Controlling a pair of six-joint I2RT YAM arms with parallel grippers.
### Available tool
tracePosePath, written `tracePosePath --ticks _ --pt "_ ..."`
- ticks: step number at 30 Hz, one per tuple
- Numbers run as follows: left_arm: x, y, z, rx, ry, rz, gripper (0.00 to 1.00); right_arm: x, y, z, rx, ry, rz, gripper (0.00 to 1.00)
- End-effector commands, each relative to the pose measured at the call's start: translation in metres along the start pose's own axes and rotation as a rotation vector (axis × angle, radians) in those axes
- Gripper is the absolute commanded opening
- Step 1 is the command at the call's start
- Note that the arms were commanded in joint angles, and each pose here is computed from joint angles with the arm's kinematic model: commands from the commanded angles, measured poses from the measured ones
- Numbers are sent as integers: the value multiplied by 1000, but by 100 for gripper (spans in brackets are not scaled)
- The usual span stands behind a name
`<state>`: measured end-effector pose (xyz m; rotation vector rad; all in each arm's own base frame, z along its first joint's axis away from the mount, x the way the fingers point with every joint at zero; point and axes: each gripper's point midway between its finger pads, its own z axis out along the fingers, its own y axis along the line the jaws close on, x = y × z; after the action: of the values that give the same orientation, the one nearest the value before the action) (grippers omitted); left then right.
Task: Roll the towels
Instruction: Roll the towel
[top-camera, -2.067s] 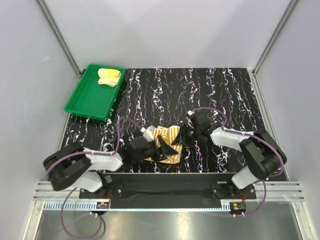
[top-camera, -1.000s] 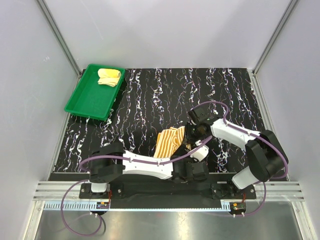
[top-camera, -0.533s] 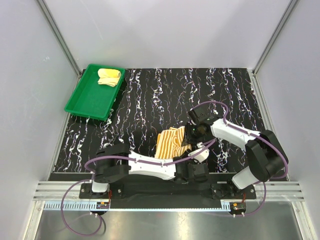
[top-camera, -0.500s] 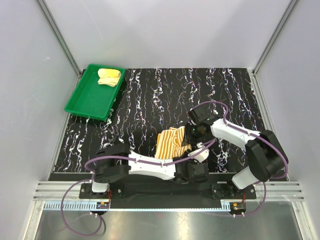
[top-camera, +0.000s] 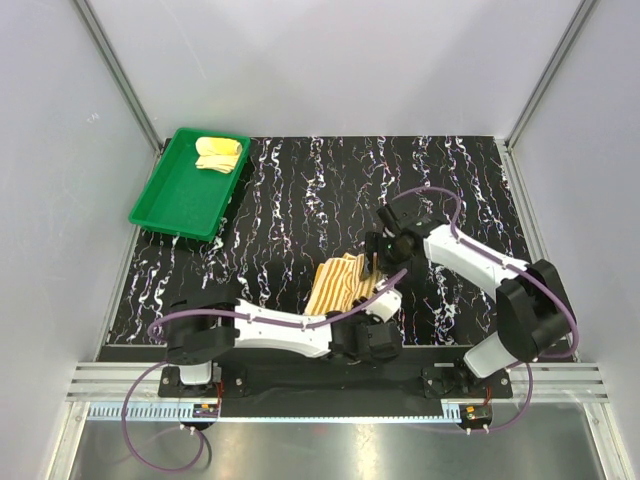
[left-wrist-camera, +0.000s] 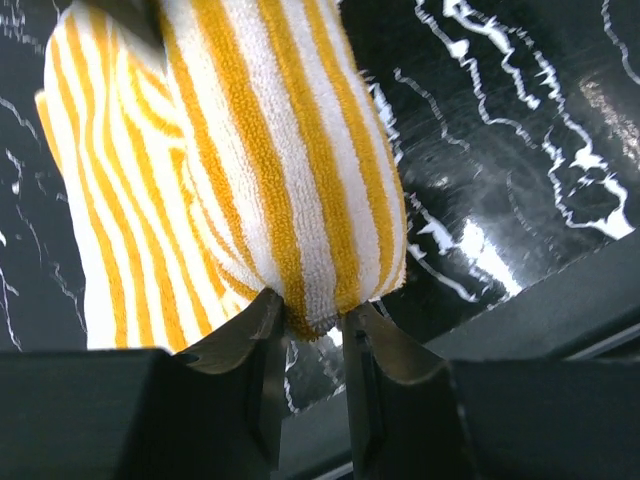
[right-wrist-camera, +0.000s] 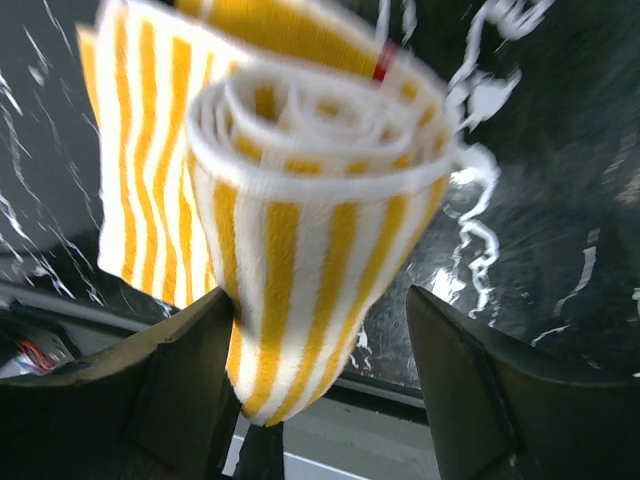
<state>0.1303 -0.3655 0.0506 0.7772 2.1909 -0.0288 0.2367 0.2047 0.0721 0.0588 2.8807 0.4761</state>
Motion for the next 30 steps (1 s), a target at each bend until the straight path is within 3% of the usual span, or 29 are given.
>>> tracePosePath --ticks 1,10,21,30 --pt "0 0 -12 55 13 -113 13 -39 -11 -28 38 -121 29 77" --pt "6 3 -19 223 44 -341 13 -82 -8 -90 -104 -372 92 78" --pt "-7 36 -26 378 13 -642 12 -38 18 -62 -379 -265 111 78" --pt "2 43 -24 513 14 -842 12 -24 38 -45 -609 -269 133 80"
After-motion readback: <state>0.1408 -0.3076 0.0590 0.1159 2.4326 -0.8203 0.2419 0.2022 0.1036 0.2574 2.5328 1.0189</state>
